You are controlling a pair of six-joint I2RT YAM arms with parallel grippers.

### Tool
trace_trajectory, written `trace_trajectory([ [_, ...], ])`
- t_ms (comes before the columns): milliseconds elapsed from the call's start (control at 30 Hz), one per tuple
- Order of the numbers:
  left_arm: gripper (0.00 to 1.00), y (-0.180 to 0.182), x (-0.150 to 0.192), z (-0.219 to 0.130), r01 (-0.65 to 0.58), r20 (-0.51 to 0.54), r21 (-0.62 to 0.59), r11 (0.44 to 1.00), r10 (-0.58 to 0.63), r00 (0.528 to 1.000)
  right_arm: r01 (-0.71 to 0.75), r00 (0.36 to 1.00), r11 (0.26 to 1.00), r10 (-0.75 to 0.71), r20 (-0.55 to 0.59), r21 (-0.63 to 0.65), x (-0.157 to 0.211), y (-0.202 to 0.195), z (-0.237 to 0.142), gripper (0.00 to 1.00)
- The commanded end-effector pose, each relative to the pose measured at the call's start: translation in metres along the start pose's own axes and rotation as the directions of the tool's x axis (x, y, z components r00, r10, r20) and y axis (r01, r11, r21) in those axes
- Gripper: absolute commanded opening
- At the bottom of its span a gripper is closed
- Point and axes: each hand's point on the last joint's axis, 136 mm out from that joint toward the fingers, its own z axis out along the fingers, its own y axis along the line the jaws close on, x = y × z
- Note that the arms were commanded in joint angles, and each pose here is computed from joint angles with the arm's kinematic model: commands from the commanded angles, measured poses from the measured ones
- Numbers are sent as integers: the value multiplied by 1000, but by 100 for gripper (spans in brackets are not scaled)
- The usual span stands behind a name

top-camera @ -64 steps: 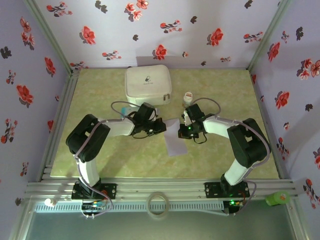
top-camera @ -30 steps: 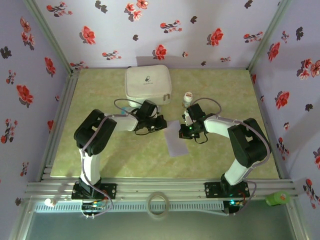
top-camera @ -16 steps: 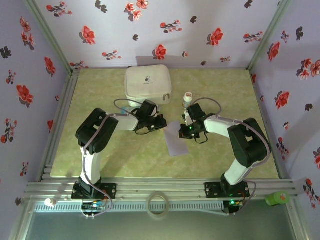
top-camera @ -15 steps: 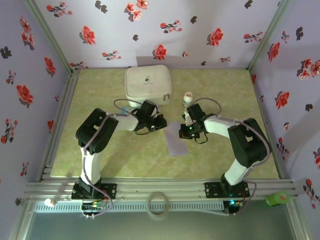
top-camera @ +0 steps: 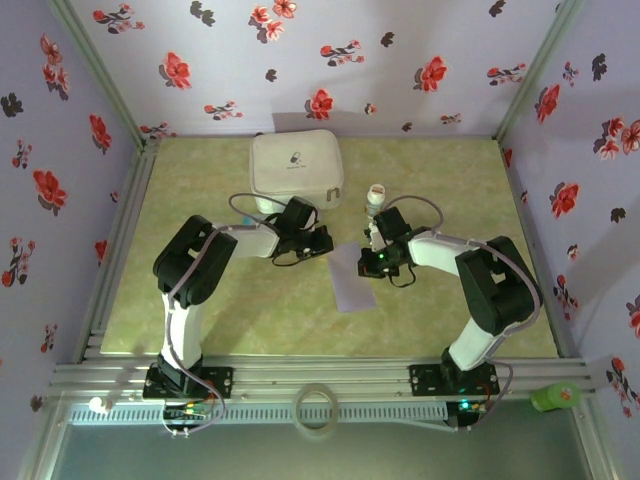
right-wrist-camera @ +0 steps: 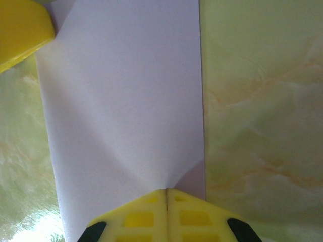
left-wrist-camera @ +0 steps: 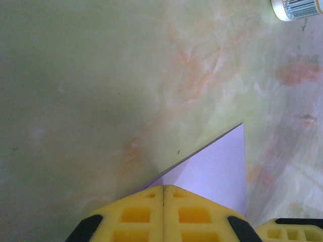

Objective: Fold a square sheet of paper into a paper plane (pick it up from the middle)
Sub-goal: First fold the square sheet of paper in half at the center of the table.

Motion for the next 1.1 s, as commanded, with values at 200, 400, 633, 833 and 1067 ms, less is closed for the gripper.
trace_trajectory([
  [200,6,50,-24,-2,64,124,-186,980,-42,991,-50,992,987,67,-111,155,38,-41,6,0],
  [400,6,50,-27,-3,70,131,-200,977,-44,990,-47,992,987,65,-110,155,38,-41,6,0],
  [633,6,46,-29,-6,66,138,-204,977,-38,990,-49,992,987,66,-108,152,38,-40,6,0],
  [833,6,37,-32,-11,44,148,-201,979,-14,989,-48,992,987,65,-106,152,38,-40,5,0],
  [1067,7,-1,-39,-24,-27,168,-165,986,55,984,-48,993,987,64,-102,151,37,-40,5,0],
])
